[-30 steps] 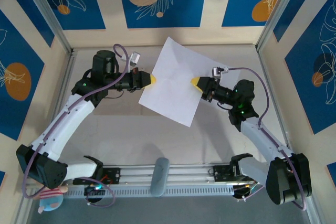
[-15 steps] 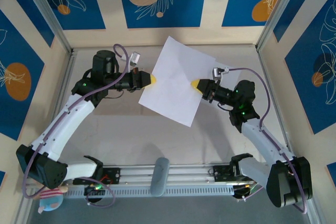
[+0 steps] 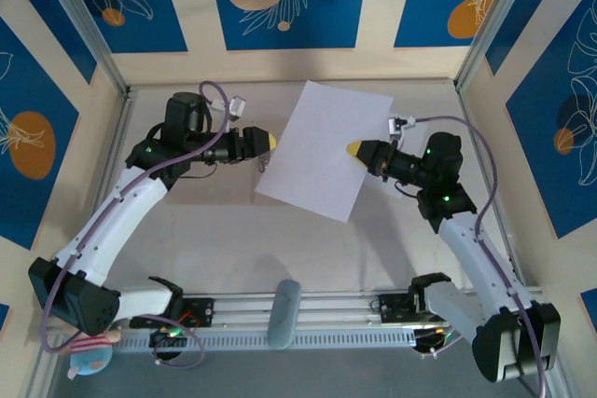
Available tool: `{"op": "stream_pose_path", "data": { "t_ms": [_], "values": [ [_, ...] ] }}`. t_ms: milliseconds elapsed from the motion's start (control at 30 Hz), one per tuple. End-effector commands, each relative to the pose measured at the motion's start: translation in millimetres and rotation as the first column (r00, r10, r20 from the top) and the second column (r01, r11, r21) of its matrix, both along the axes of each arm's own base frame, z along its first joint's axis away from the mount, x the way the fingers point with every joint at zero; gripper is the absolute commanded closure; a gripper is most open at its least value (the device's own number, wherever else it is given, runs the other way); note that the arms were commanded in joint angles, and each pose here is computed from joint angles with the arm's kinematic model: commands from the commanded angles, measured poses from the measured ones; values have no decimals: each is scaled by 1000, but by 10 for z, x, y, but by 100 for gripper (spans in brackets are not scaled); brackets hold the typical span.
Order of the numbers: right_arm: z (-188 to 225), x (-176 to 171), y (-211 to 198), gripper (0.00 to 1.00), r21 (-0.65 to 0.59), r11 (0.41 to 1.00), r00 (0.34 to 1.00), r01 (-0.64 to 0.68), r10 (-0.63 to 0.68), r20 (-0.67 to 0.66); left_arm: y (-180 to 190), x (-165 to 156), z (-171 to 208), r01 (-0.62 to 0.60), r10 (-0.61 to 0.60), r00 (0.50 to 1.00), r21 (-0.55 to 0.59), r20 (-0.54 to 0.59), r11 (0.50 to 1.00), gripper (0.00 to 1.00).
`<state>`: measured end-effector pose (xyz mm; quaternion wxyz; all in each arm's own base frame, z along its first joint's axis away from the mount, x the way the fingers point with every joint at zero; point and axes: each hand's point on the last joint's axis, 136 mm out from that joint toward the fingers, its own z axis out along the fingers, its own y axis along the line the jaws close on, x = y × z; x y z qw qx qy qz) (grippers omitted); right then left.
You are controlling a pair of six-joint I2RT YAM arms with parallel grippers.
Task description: Put the files into the folder
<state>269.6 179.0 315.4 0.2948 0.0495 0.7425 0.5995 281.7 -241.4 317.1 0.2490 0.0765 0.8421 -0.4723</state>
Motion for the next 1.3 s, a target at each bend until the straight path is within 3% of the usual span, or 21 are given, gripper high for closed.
{"op": "stream_pose_path", "data": {
  "t_ms": [0,167,267,433,533,800,1133,1267],
  "values": [
    [-245,-143,-185,100,-241,970,998,35,-45,-37,181,131,-268,-59,58,998,135,11,989,36],
    [-294,-195,-412,100,-402,914,995,58,-87,-54,246,362,-762,-83,98,994,281,-41,956,32],
    [-298,-248,-487,100,-473,880,994,43,-86,-69,161,510,-998,-65,91,993,305,-73,950,33],
    [-274,-343,-589,100,-565,825,993,19,-83,-87,-101,722,-1406,-2,51,991,371,-121,929,52],
    [-238,-399,-659,100,-602,798,992,38,-100,-70,-278,817,-1662,32,33,987,399,-156,916,56],
    [-48,-544,-700,100,-628,776,997,66,-81,5,-607,984,-2269,77,39,970,453,-240,888,58],
    [180,-635,-762,100,-653,750,995,102,-82,61,-655,1025,-2724,81,82,952,499,-295,863,51],
    [250,-638,-763,100,-648,753,993,115,-85,78,-763,954,-2831,121,48,945,483,-324,867,60]
  ]
}}
